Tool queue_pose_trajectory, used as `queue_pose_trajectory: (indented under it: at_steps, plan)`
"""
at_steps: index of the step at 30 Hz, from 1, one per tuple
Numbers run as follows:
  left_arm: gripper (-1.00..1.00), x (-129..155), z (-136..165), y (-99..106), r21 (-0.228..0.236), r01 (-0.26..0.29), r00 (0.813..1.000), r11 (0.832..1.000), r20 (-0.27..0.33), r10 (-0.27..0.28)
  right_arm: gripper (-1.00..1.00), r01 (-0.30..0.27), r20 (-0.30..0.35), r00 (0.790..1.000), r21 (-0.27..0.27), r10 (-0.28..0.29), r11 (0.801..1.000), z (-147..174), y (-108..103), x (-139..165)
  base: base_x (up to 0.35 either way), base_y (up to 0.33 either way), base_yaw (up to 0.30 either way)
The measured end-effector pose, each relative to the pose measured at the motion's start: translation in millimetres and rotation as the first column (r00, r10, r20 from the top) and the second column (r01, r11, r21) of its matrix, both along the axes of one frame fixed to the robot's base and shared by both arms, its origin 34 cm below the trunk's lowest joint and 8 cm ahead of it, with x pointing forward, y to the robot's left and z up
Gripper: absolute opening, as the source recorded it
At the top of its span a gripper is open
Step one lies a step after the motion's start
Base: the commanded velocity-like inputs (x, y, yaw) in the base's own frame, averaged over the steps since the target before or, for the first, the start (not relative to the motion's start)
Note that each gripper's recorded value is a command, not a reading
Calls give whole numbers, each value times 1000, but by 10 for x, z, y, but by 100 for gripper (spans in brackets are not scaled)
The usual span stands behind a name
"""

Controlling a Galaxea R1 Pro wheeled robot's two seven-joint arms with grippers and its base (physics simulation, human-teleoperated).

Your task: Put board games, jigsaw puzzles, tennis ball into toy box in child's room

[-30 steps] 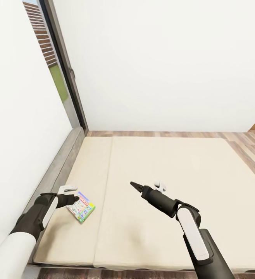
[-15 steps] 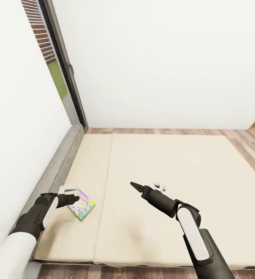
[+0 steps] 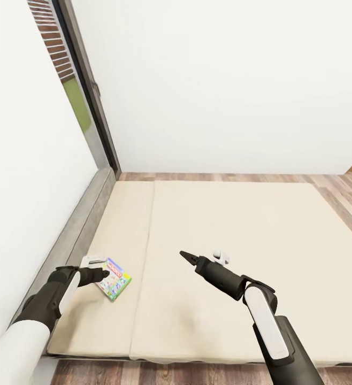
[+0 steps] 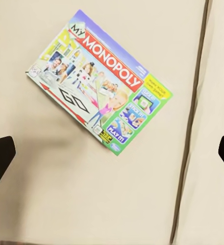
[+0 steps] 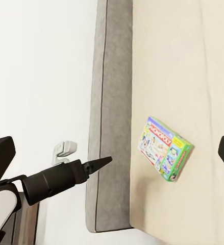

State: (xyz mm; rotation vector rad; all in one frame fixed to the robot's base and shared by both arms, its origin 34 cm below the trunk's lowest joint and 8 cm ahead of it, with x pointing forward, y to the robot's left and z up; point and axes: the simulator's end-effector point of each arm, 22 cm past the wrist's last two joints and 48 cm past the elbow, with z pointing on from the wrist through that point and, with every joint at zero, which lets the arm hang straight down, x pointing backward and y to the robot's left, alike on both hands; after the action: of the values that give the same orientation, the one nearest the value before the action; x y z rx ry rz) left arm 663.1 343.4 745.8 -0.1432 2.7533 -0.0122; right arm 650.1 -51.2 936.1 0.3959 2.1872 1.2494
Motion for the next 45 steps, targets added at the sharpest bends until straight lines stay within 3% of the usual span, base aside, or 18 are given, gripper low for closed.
queue_pose_trajectory:
  at_steps: [45]
  plan:
    - [100,-47,-104,14,-1,-5,1000,1000,-16,5,100,3,-22,1000,-2,-3,1000,-148,22,-21,0,0,0]
